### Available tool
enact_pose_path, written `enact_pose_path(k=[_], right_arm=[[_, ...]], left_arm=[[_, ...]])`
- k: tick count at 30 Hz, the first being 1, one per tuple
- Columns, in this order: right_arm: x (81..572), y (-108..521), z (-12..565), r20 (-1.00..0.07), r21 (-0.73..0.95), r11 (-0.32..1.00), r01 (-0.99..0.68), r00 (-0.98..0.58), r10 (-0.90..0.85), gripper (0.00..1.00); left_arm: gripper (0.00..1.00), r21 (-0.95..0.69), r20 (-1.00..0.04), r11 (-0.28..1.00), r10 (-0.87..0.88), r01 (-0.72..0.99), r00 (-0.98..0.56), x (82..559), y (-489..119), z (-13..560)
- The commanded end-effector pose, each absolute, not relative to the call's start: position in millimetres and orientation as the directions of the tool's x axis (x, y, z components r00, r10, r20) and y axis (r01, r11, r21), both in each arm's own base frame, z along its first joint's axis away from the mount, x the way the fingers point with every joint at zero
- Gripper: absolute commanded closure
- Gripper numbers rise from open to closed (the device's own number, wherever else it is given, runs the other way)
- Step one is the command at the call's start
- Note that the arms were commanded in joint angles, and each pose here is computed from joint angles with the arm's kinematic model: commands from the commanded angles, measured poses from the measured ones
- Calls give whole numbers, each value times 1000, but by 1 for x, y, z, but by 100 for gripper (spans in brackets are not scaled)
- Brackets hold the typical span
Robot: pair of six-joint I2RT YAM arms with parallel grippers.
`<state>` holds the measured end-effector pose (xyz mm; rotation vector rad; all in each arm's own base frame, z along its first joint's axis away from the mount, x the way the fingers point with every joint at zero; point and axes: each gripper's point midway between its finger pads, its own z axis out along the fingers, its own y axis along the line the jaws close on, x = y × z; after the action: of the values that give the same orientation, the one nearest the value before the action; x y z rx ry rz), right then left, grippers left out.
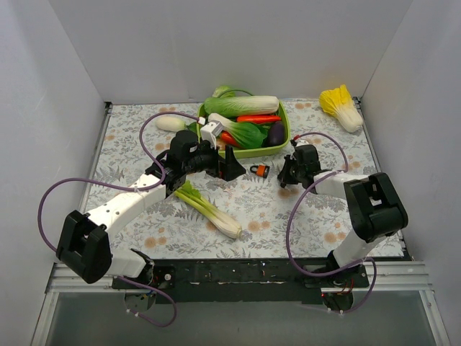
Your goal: Unlock with the key
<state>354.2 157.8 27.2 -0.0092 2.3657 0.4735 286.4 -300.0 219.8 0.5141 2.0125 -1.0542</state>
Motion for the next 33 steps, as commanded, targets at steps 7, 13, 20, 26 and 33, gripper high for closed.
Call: enact_pose_path(k=[7, 13, 20, 26, 33], right_arm=[[383, 191, 24, -674, 364, 912, -189, -730, 117, 99], [362, 214, 19, -651, 397, 892, -218, -751, 106, 99], [346, 221, 22, -645, 429, 877, -219, -754, 127, 99], [328, 242, 40, -644, 503, 796, -336, -761, 85, 99], [316, 237, 57, -654, 506, 801, -321, -748, 114, 99]], left_arm=[[2, -462, -833, 577, -22, 674, -553, 287, -296, 240], [2, -459, -834, 580, -20, 673, -551, 288, -296, 240], [2, -458, -829, 589, -14, 666, -559, 290, -295, 235], [2, -463, -821, 596, -10, 656, -571, 291, -297, 229], [2, -449, -810, 654, -10, 609, -587, 303, -292, 212]])
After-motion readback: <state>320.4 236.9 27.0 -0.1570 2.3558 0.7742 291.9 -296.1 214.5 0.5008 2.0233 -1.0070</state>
